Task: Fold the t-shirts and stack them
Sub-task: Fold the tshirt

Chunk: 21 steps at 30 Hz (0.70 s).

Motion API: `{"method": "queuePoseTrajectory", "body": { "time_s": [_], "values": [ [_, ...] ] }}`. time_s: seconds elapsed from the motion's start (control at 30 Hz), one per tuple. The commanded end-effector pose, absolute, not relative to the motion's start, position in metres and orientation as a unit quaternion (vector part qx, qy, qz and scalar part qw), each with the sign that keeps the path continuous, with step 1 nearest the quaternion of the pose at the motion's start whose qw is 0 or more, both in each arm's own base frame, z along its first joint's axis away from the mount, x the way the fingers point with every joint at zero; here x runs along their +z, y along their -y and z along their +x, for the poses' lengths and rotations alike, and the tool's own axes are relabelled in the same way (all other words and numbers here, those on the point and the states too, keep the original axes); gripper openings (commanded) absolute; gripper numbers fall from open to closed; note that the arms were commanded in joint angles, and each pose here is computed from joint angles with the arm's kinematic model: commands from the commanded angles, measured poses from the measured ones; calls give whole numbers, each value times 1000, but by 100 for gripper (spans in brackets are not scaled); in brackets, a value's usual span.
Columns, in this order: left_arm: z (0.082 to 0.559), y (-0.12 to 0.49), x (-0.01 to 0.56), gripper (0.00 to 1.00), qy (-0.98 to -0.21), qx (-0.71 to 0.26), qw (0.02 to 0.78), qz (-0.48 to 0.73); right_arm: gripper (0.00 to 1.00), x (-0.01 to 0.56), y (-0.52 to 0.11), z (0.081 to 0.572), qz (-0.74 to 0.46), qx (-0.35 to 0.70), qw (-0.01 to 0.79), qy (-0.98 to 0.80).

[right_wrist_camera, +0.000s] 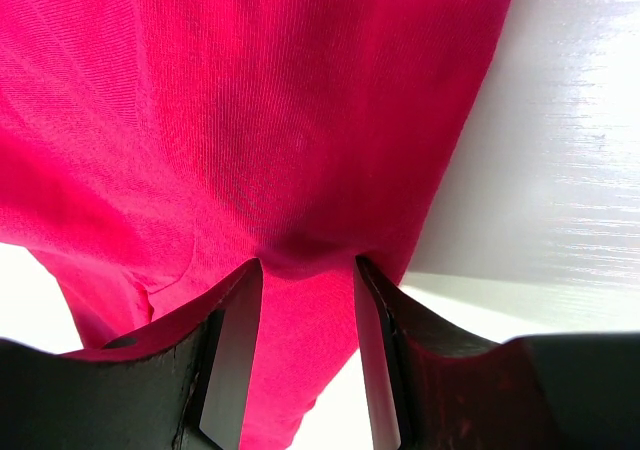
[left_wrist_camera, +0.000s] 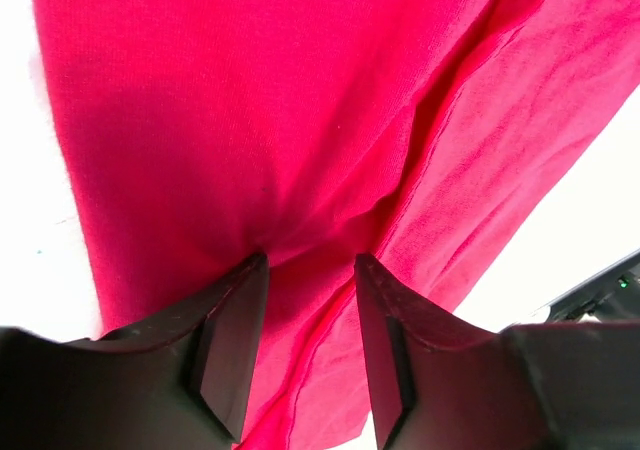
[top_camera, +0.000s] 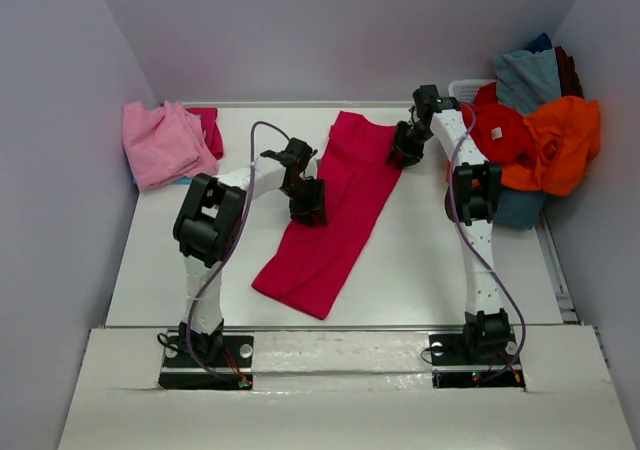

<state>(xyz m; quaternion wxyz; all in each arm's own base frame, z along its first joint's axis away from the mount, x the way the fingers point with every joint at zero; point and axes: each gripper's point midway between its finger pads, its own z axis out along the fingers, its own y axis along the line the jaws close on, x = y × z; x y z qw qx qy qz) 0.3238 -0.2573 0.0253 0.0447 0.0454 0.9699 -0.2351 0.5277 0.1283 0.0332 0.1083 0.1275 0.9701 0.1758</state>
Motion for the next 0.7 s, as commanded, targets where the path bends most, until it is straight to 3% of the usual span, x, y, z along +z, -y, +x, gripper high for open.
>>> {"method": "queuePoseTrajectory", "body": {
  "time_s": [0.0, 0.17, 0.3, 0.5, 0.67],
  "values": [
    [318, 224, 7, 55, -988, -144, 31, 46, 48, 6, -104, 529, 123, 136, 106, -977],
    [345, 228, 18, 59, -988, -130, 63, 52, 53, 25, -107, 532, 117, 148, 124, -974],
    [379, 235, 58, 61, -979, -135, 140, 56, 60, 65, -104, 531, 111, 150, 159, -969],
    [422, 238, 116, 65, -958, -129, 245, 75, 61, 105, -114, 520, 112, 160, 187, -963],
    [437, 255, 143, 66, -944, -163, 272, 97, 62, 118, -124, 509, 117, 167, 183, -962]
  ]
}}
